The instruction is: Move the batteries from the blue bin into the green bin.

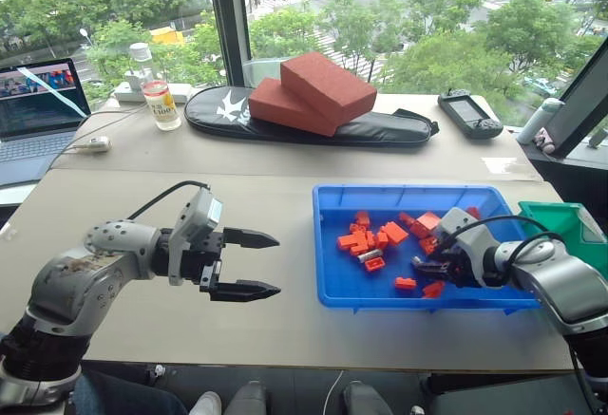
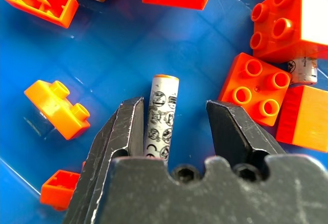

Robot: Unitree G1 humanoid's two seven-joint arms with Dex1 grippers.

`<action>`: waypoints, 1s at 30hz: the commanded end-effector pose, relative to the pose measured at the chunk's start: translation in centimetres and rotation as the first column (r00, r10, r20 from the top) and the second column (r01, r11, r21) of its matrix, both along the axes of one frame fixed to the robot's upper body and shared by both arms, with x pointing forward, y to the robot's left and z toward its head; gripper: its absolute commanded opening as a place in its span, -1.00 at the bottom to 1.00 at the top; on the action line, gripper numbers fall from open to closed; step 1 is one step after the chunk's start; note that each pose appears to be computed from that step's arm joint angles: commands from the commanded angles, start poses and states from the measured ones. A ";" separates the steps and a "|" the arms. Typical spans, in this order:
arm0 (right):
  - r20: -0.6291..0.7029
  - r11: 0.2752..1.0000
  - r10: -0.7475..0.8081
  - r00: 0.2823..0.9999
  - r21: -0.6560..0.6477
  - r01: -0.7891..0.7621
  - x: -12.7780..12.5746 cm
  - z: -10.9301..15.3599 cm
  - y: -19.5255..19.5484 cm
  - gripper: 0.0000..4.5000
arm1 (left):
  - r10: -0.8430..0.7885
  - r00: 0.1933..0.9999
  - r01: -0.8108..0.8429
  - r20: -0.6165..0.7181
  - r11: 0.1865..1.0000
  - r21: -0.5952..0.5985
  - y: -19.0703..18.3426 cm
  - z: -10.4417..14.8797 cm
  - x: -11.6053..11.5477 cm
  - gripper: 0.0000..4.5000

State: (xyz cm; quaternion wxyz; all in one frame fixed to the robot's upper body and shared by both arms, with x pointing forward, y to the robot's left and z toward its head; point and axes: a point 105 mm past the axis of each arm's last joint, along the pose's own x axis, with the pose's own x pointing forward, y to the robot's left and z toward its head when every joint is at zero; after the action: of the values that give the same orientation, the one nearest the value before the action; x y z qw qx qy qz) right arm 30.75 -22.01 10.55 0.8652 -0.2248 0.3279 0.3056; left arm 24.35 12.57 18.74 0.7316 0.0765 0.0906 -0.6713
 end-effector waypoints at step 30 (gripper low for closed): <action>0.534 0.595 -0.702 0.471 0.078 0.800 -0.5 11.2 -18.9 -0.88 | -0.010 0.998 0.015 0.056 0.996 -0.085 -1.2 2.3 0.2 1.00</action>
State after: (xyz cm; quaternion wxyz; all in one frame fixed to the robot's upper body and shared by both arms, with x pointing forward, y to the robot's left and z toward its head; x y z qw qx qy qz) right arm 31.24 -39.13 20.66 0.9469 -0.2038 0.1854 -0.1658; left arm 24.74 11.51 19.87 0.7342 0.0581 0.0628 -0.6735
